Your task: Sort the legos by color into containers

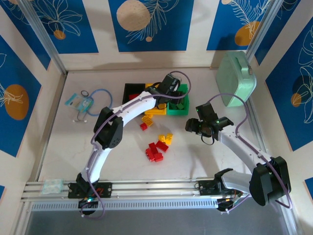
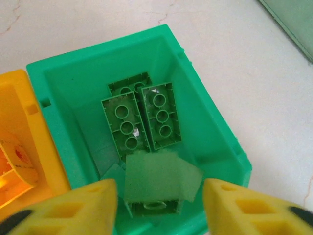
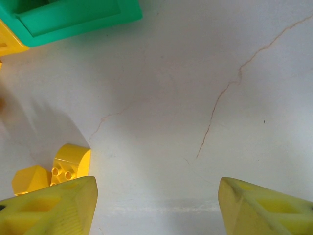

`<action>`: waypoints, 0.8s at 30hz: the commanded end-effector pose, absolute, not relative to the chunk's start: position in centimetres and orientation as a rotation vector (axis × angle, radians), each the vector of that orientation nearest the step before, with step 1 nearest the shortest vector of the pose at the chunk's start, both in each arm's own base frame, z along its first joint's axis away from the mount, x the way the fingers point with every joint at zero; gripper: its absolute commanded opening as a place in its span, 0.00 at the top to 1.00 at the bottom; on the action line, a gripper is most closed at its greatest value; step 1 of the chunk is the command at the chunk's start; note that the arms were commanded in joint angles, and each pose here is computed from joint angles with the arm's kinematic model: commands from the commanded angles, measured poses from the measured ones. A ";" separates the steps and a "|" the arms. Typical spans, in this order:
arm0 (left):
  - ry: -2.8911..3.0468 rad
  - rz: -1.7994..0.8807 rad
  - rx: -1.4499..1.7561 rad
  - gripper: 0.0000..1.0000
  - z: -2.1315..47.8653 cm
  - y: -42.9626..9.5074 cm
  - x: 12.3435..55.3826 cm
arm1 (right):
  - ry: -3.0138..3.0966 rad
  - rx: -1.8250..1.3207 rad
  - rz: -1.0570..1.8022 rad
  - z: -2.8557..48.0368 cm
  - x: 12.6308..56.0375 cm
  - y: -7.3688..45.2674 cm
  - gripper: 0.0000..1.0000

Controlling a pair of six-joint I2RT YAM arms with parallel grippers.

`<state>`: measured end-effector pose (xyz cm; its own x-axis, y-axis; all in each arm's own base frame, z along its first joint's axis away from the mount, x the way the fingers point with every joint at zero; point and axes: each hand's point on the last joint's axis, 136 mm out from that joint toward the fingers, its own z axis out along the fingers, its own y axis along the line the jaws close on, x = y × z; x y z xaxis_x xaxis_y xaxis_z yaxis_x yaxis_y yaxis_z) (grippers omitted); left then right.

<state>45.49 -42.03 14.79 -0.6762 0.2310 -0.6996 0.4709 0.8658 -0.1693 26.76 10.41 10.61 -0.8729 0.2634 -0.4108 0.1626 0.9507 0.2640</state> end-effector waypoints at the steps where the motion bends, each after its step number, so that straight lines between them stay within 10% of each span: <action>1: 2.321 -0.411 0.538 0.34 16.3 -41.8 45.8 | 2.651 0.294 0.352 10.6 26.2 10.9 0.33; 24: 2.354 -0.390 0.337 0.31 14.7 -28.0 34.7 | 2.705 -0.068 0.414 9.9 25.9 17.9 0.26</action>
